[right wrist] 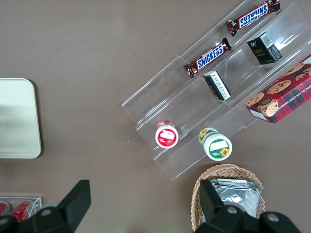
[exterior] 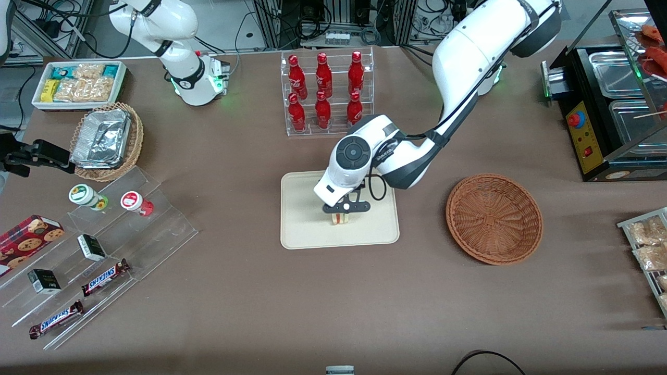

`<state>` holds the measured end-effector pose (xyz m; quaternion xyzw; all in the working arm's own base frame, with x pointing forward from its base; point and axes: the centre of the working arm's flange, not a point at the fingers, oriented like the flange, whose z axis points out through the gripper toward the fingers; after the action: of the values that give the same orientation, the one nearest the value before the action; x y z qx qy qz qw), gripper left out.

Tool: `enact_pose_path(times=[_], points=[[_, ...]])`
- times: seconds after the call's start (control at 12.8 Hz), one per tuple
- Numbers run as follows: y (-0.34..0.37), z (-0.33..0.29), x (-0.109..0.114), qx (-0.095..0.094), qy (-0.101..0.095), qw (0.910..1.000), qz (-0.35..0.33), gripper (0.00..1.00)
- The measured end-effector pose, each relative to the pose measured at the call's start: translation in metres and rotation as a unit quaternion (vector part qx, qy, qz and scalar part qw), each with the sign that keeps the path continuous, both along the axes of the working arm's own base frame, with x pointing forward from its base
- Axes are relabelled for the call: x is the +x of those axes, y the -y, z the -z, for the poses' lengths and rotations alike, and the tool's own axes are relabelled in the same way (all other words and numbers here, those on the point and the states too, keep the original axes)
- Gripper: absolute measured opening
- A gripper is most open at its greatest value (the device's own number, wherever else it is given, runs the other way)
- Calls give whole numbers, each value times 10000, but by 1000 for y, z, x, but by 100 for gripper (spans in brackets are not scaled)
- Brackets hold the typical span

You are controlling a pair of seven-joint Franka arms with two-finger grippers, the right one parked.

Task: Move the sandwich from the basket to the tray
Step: 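Lower the sandwich onto the tray and open the left gripper, then raise the left gripper away from the sandwich on the tray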

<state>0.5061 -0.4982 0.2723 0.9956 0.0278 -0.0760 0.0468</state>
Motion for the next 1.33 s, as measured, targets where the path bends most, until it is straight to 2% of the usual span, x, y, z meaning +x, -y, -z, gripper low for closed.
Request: enact_pose_path(times=[0.16, 0.31, 0.39, 0.55, 0.7, 0.78, 0.94, 1.02, 1.1, 1.25, 1.33], points=[[-1, 14, 0, 104, 22, 9999, -26, 15], [2, 22, -3, 120, -12, 9999, -17, 15], [5, 22, -6, 120, -12, 9999, 6, 20], [8, 19, -6, 99, 13, 9999, 5, 42], [5, 9, 3, 66, 77, 9999, -79, 64], [0, -1, 9, 98, 92, 9998, -132, 75], [-16, -36, 24, 301, 80, 9992, -240, 98], [-24, -60, 31, 384, 95, 9987, -308, 100], [-34, -86, 39, 380, 141, 9982, -441, 100], [-65, -135, 57, 232, 196, 9963, -809, 100], [-88, -156, 64, 288, 182, 9946, -976, 100]])
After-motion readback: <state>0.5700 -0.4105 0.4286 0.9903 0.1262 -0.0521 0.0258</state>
